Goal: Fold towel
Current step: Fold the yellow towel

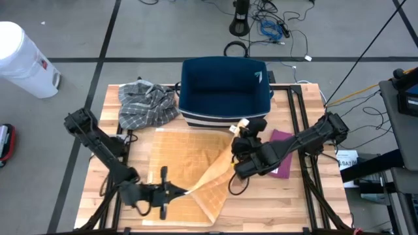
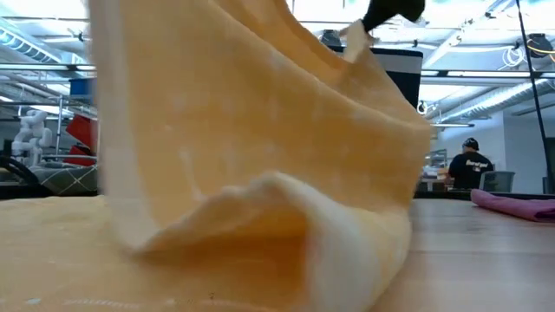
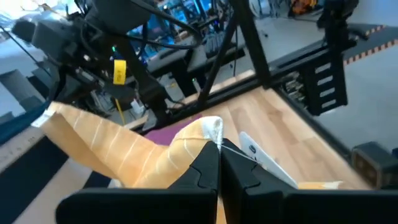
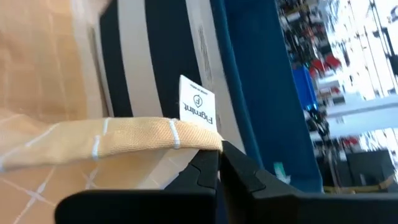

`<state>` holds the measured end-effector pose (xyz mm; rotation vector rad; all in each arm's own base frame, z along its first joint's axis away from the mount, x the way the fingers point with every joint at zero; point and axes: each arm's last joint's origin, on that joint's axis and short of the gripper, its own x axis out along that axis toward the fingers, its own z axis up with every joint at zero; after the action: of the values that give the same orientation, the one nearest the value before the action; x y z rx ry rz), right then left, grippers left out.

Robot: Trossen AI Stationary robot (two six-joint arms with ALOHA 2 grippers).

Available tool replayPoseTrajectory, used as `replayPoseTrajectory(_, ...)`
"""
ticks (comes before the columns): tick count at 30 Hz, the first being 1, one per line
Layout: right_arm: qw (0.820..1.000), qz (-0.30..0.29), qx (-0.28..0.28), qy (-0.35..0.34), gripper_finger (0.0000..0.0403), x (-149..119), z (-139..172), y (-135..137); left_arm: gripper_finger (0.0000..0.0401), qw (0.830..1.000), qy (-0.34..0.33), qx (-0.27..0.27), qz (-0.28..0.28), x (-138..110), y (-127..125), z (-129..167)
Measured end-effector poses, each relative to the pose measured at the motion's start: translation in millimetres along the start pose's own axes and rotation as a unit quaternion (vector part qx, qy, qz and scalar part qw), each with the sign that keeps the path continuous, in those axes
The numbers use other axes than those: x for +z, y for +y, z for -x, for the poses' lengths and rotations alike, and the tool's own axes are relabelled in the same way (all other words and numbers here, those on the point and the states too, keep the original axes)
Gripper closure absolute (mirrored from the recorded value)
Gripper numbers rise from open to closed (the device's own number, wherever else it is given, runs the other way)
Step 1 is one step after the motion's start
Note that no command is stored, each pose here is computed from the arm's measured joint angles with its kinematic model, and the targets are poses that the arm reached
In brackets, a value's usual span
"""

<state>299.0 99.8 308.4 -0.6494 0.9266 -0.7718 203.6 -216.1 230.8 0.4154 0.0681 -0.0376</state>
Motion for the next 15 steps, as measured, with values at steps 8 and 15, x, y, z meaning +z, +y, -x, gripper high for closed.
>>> replayPoseTrajectory(8,0.997,0.003,0.031,-0.069,0.0403,39,-9,-9,0.0401,0.999,-0.043,-0.007,0.032,29,4,38)
replayPoseTrajectory(15,0.983,-0.004,0.112,-0.145,0.0403,68,-26,-20,0.0401,0.997,-0.053,-0.034,0.042,33,-6,57)
